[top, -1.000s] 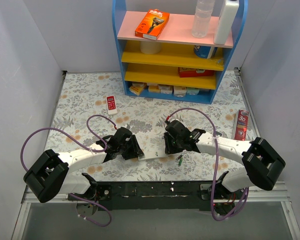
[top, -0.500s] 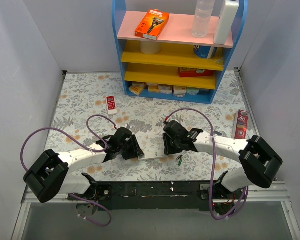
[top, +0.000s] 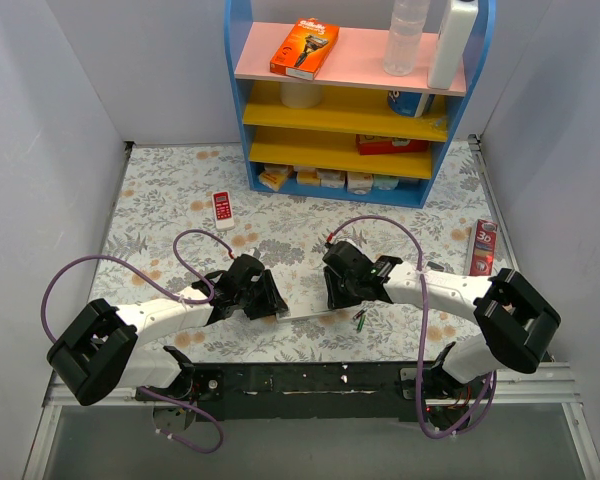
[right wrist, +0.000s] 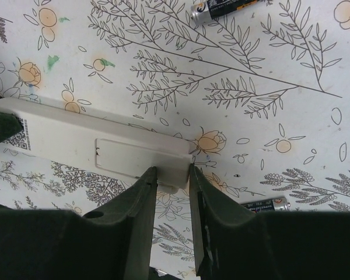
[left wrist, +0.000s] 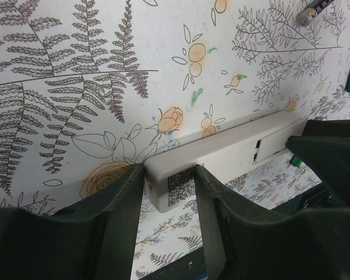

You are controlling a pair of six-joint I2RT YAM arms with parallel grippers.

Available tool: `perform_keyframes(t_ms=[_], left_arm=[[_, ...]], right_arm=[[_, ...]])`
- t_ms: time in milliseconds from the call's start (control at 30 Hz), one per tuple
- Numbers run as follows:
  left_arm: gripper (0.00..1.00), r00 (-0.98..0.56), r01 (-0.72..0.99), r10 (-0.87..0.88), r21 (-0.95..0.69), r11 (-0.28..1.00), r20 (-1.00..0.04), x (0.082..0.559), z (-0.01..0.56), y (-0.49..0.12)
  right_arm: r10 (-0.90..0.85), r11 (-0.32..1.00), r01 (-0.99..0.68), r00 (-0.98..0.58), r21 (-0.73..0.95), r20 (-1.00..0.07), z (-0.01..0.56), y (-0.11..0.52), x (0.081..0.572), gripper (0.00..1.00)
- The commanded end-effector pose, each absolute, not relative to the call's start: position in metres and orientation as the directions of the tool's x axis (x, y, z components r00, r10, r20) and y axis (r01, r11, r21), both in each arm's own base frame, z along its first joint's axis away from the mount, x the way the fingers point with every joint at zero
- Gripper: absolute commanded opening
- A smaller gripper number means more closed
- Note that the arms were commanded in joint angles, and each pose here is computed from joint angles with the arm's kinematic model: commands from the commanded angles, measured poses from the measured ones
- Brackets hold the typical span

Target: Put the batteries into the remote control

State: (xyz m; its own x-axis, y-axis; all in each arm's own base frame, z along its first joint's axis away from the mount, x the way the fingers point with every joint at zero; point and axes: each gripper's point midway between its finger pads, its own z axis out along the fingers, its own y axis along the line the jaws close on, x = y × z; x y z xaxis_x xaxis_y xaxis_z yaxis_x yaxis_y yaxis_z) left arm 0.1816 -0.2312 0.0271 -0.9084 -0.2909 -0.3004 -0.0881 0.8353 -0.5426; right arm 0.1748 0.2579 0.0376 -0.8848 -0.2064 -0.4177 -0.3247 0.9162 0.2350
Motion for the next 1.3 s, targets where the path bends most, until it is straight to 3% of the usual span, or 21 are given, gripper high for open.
perform_keyframes(t_ms=[0,1267], left_arm=[[0.4,-0.928,-0.115,-0.254,-0.441,0.89,-0.271,0.162,0.002,-0.207],[0.42,-0.924,-0.14,-0.276,-0.44,0.887,-0.263,0.16,0.001,-0.204]], right_arm=[[-0.221,0.929,-0.313,-0.897,0.197,-0.384,0.028,0.253,0.169,0.34],[-0.166,0.938,-0.26,-0.918,0.229,-0.361,0.019,0.24,0.158,0.25]])
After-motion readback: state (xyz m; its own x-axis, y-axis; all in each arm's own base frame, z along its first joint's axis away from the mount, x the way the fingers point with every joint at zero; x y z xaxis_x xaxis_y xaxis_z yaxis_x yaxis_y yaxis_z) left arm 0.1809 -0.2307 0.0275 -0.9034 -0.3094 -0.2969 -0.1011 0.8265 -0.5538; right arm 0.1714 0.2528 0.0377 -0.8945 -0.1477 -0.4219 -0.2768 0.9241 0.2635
